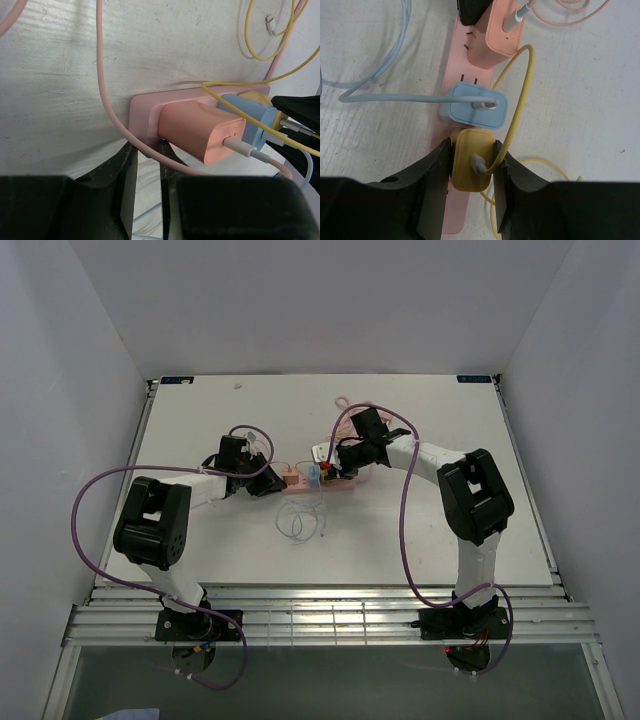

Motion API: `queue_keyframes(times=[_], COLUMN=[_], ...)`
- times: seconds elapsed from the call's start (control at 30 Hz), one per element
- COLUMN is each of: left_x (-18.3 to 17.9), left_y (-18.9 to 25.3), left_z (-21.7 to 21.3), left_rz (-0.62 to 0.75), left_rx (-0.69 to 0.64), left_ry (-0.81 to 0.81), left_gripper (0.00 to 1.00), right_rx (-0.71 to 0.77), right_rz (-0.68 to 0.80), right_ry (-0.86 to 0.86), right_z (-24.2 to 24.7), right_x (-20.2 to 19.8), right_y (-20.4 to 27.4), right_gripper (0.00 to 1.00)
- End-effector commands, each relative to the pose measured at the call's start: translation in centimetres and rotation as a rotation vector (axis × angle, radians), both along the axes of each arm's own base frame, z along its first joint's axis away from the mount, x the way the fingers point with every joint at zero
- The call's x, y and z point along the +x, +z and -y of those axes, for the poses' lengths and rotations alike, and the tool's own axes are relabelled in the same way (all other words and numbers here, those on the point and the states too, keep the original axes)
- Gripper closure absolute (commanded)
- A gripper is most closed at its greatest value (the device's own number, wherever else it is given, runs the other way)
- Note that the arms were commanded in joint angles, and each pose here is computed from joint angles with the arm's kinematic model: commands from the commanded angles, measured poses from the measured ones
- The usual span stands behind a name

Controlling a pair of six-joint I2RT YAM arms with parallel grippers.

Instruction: Insert the plug

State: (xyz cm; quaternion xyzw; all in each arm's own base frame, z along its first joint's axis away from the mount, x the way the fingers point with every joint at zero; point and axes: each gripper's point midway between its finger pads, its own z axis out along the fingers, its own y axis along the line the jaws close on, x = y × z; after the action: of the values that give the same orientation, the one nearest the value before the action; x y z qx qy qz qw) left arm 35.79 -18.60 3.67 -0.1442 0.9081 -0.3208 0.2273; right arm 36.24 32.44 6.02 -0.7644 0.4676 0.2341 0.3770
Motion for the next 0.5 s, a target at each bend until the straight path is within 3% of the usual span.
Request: queue_keyframes(times=[0.0,0.2,0.47], left_x=[-1.0,-0.9,-0.4], left_y=[-4.2,-4.0,-3.4], left_z=[1.1,1.3,1.6], left_rz=[-0.041,-0.036,-0.011], left_rx=[0.110,0.110,0.105], left_ry=[0.001,0.008,0.000], left_gripper=[0.72,0.72,0.71], right_rx=[-0.551,-0.532,-0.445], right_rz=[-0.317,-0.285,-0.292], right_ry=[-0.144,-0.188,-0.206], right_z=[12.2,12.0,10.1], right_x=[-6.8,-6.0,-5.0], right_y=[-13.0,-12.9,-10.7], right_gripper=[0.92,0.83,0.78])
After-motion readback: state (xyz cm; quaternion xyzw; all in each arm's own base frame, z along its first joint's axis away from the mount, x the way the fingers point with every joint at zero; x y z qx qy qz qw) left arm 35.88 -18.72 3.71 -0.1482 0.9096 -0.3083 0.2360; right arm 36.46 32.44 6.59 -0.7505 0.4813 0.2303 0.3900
